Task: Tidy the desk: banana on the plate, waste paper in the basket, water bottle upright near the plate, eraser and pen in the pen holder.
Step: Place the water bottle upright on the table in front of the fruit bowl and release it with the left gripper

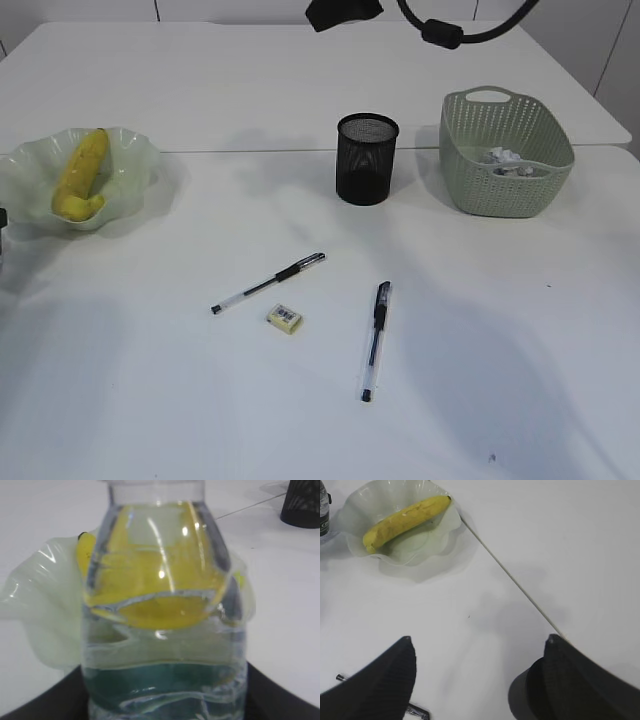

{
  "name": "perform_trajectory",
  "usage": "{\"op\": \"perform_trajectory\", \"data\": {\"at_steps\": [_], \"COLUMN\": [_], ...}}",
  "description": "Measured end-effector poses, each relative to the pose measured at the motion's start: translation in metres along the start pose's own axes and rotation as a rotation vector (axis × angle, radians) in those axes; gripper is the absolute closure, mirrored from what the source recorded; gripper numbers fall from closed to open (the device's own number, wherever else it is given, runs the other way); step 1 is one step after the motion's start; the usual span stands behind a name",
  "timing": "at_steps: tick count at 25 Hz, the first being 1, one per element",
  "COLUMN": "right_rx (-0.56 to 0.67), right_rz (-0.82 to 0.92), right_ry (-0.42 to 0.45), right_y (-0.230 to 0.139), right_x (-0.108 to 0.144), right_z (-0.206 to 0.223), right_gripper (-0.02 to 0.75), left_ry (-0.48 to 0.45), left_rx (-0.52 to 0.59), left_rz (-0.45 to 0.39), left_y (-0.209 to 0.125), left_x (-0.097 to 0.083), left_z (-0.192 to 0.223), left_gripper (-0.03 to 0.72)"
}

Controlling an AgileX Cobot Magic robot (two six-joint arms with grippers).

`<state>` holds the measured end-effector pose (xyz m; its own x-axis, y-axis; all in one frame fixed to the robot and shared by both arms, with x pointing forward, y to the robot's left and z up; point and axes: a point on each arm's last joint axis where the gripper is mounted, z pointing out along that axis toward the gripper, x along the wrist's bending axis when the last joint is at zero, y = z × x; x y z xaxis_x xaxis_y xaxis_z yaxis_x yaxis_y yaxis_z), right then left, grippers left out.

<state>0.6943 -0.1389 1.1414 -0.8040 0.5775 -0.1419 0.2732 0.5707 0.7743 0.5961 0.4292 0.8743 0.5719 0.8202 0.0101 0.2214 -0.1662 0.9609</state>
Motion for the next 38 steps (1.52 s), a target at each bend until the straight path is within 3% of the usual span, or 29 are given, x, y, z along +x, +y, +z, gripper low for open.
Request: {"op": "perform_trajectory", "data": {"at_steps": [10,28,38], "right_rx": [-0.003,-0.005,-0.005], "right_rz": [-0.008,-0.023,-0.025], "right_ry": [-0.004,-0.005,-0.006], "right_y": [0.0,0.0,0.0], "right_x": [0.0,0.0,0.0], "right_z": [0.0,0.0,0.0], "right_gripper": [0.148,0.148,0.148], "left_ry": [-0.013,-0.01,0.009], "left_rx": [-0.063,-0.067,-0.067], "left_rz": [-0.051,-0.056,-0.023], "left_y": [-0.013,-0.012,-0.015], "left_x": [0.004,0.005,0.014], "left_z": [0.007,0.007,0.011], "left_gripper": [0.3,0.3,0.3]}}
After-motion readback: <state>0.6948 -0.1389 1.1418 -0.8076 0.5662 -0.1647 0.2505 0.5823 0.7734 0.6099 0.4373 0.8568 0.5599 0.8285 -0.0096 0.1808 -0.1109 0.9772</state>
